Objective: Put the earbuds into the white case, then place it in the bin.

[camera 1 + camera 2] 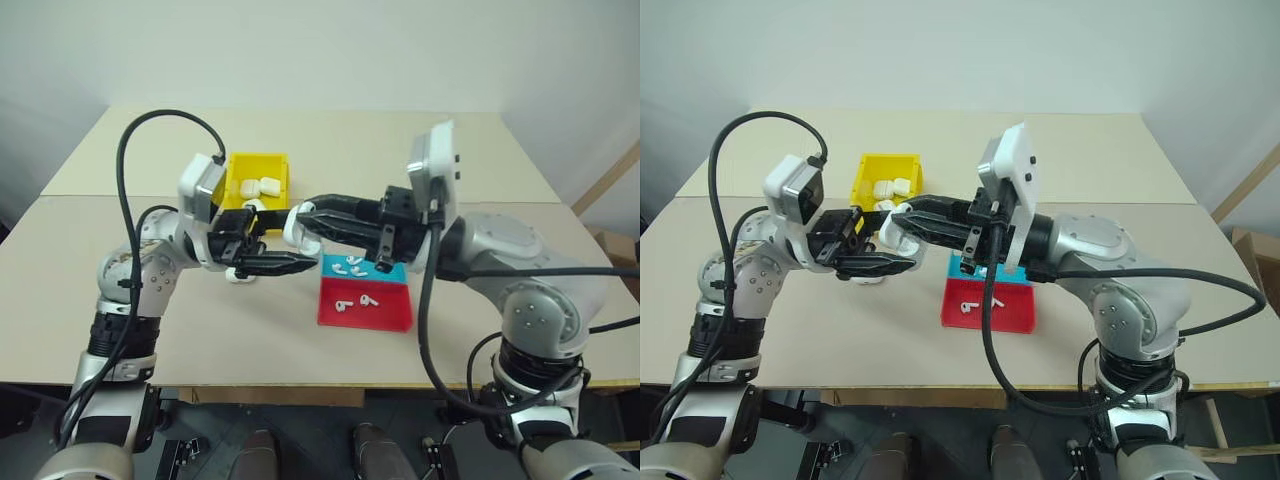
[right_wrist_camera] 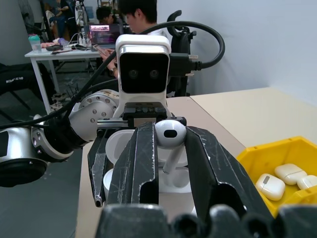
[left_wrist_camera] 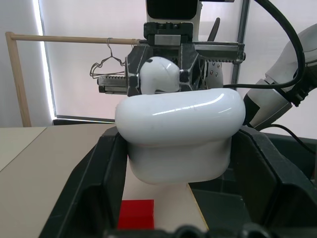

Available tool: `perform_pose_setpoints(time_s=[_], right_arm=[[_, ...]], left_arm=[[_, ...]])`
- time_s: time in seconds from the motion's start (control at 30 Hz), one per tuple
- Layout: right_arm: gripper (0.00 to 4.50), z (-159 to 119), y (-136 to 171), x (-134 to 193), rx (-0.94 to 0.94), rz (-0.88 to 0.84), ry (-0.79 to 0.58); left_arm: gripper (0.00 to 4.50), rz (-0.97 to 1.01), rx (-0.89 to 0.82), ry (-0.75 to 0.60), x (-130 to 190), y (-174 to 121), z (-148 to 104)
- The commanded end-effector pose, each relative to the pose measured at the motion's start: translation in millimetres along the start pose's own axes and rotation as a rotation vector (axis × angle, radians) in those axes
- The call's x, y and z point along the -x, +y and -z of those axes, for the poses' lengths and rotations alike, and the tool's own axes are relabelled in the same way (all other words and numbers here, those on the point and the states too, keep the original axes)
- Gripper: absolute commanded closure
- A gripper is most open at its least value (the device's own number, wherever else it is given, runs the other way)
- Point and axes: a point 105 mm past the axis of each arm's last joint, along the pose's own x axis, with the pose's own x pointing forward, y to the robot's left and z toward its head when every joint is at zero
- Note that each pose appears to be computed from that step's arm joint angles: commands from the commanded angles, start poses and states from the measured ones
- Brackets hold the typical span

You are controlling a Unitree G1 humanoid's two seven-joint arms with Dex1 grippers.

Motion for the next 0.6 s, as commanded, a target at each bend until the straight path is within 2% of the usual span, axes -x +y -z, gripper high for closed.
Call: perform_pose_setpoints(time_s=[0.03,0.6], right_arm=[[3.88,-3,1,0,0.044,0.014,-0.009],[3.88,8,0,7,0.080,0.019,0.047]], left_arm=[[1.70,0.035,-0.068,-0.015,-5,-6,-14],[1.70,0.028,-0.075,-0.029,-2,-3,-12]])
